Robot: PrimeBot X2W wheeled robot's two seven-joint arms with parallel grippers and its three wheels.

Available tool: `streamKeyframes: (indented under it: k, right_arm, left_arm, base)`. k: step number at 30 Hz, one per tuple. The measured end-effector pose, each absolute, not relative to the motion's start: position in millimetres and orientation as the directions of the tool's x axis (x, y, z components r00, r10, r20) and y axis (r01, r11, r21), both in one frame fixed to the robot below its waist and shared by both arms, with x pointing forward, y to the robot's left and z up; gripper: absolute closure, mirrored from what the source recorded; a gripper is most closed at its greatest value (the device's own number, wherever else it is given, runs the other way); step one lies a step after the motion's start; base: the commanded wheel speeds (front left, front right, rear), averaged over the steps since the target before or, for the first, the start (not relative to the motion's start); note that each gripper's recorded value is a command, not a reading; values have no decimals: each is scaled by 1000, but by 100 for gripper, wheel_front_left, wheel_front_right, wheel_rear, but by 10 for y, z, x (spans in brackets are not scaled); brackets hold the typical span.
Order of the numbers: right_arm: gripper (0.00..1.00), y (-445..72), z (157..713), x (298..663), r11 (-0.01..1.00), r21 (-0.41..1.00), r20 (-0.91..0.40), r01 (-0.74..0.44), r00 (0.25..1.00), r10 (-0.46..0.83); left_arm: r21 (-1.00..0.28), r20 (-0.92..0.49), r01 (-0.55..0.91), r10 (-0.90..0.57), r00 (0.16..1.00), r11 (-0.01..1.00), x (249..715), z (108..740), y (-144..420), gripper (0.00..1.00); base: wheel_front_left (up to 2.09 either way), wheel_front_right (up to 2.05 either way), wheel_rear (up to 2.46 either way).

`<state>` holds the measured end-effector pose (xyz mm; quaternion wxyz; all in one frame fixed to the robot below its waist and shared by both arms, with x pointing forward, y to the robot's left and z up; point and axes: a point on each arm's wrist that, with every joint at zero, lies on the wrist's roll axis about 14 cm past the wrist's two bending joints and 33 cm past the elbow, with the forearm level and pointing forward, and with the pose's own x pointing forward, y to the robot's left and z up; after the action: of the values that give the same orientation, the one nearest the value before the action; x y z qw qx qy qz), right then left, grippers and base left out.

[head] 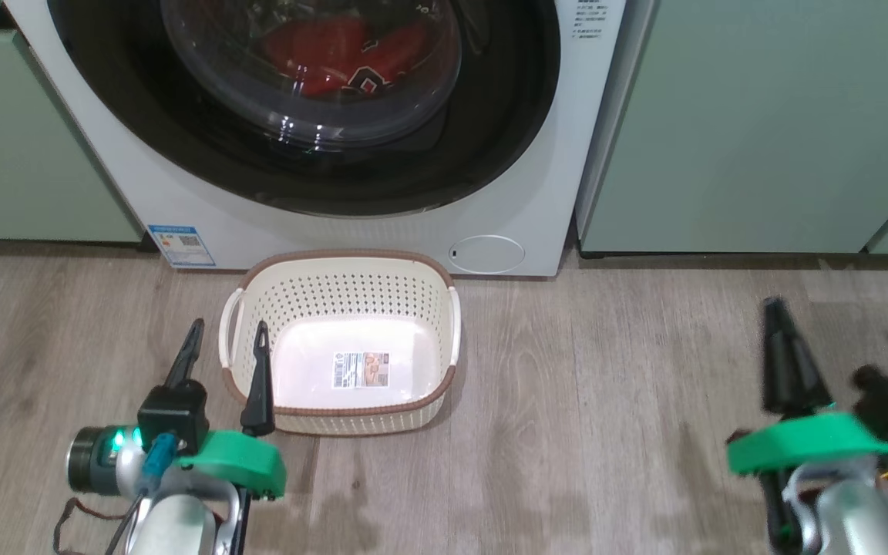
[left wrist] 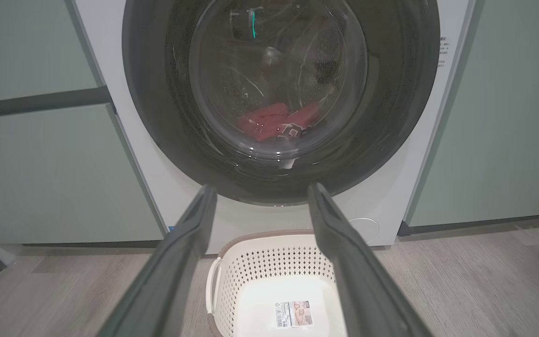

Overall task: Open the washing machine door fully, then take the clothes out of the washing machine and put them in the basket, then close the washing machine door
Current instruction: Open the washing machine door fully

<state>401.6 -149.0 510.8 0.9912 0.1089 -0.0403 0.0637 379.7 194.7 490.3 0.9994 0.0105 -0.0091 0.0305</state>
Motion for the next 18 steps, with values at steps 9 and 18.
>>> streamKeyframes:
  k: [9, 18]
  right_arm:
    - [100, -1523, 5089, 4442, 836, 543, 77, -77, 996, 42]
    - [100, -1778, 5335, 5256, 516, 854, 57, -60, 998, 21]
  left_arm:
    - [7, -27, -61, 61, 998, 998, 3793, 4750, 1956, 0]
    - [-26, -72, -69, 67, 995, 997, 3844, 4602, 1963, 0]
  base:
    - [0, 0, 0]
    - [0, 0, 0]
